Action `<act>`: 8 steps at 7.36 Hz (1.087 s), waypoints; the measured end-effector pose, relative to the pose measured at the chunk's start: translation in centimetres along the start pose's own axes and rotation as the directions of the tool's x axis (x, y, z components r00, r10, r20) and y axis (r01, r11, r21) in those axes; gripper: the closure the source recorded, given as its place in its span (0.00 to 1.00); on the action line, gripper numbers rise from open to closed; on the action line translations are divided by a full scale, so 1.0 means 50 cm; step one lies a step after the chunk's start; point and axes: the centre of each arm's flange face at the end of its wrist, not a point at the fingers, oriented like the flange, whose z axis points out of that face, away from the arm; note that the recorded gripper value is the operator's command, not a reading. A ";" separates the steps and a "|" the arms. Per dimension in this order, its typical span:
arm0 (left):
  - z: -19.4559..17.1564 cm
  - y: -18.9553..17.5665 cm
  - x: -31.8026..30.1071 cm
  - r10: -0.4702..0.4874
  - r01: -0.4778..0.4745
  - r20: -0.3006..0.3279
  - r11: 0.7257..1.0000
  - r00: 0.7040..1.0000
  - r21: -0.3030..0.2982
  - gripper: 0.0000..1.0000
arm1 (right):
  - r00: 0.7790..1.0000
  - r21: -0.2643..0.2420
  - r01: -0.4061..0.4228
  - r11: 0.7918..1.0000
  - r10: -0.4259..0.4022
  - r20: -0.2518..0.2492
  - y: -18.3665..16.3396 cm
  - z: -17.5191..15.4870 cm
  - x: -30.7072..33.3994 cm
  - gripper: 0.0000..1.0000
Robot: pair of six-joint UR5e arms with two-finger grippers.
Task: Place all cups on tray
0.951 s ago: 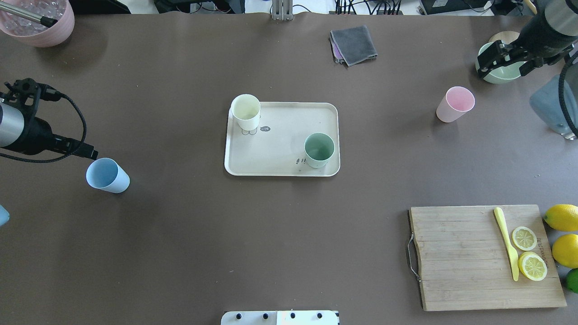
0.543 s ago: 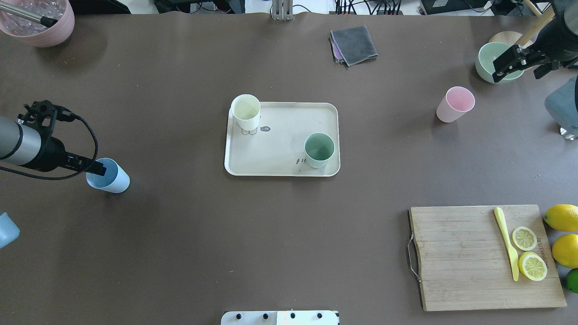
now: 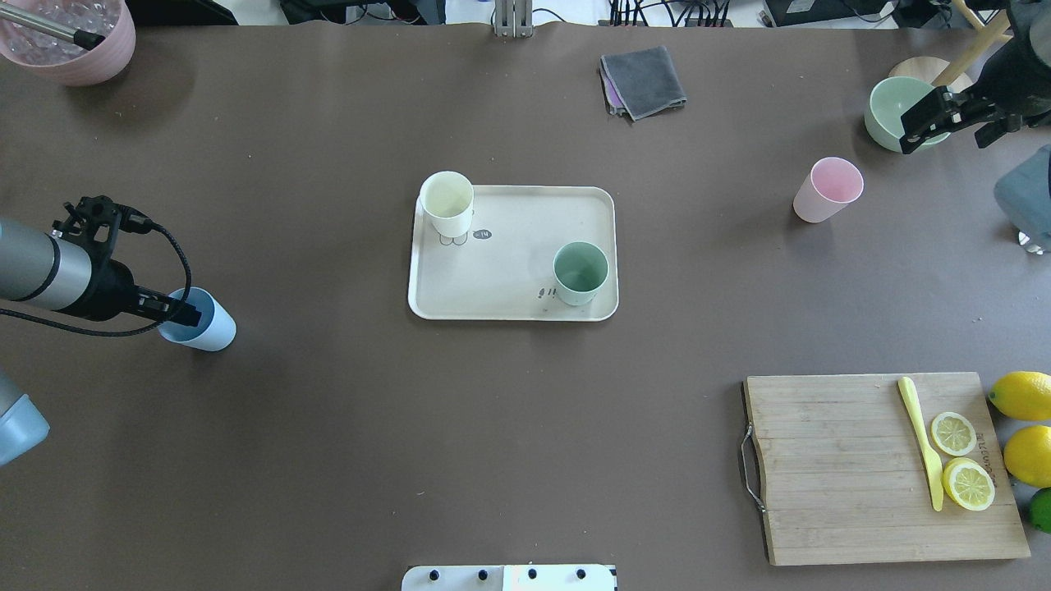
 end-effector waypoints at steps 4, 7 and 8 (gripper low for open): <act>-0.021 -0.036 0.059 0.016 -0.016 -0.027 1.000 0.999 0.013 1.00 | 1.000 -0.008 -0.008 1.000 0.008 -0.006 0.009 0.008 0.012 0.00; -0.057 -0.173 0.270 -0.045 0.045 -0.053 0.999 0.998 0.012 1.00 | 1.000 -0.015 -0.015 1.000 0.014 -0.012 0.021 0.018 0.028 0.00; -0.040 -0.197 0.365 -0.081 0.081 -0.074 0.997 0.994 0.002 1.00 | 1.000 -0.012 -0.013 1.000 0.013 -0.011 0.026 0.023 0.034 0.00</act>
